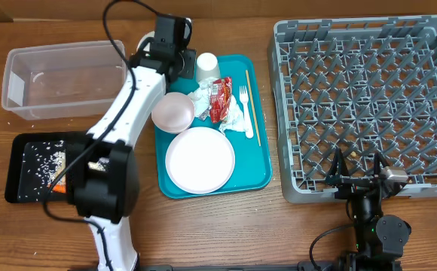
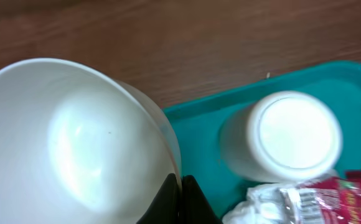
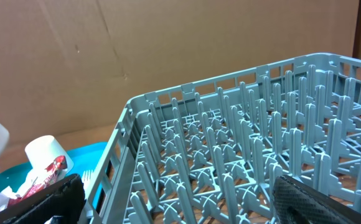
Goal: Sort waste into correct bins and load items into the dishwasher rack
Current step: 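Carry the empty bowl back and set it on the teal tray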
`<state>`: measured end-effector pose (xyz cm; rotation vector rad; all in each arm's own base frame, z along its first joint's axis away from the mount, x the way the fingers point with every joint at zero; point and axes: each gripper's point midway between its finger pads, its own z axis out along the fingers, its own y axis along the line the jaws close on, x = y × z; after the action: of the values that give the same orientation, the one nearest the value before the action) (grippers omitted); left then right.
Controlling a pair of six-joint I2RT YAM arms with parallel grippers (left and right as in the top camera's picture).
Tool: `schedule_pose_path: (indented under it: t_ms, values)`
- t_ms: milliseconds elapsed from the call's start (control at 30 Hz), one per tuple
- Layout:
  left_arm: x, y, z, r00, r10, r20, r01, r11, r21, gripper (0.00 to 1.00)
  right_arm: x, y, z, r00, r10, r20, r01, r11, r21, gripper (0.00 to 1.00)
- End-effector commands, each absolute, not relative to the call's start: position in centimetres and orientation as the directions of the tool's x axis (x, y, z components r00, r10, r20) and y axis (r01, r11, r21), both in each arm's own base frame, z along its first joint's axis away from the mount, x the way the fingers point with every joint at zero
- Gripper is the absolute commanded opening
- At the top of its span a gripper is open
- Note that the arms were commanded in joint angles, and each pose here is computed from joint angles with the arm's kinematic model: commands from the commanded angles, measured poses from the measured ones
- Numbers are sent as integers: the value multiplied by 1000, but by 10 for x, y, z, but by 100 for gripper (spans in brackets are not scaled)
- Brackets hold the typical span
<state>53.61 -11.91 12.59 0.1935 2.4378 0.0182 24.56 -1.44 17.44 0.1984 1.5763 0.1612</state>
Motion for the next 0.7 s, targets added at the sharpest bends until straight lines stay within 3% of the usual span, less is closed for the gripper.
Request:
schedule_pose_path:
  t_ms: [0,133,267,467,567,667]
  values:
    - [542,-117,106,-774,121,-622,97,993,73,4,246,-14,172,-10,230,-973,23,973,230,100]
    - [545,-119,102,-776,67,-627,59,998,34,9,246,-14,172,-9,230,-973,23,973,230,100]
    - [545,-120,102,-775,67,-629,62,998,30,47,246,-14,172,-9,230,-973,23,973,230,100]
    - [548,-128,119,-757,62,-651,85,996,-4,53,246,-14,172,-9,230,-973,23,973,230,100]
    - [549,-136,145,-739,56,-672,115,992,-43,61,246,-14,172,-9,230,-973,23,973,230,100]
    - [536,-150,192,-732,55,-679,181,977,-116,60,246,-14,172,-9,230,-973,23,973,230,100]
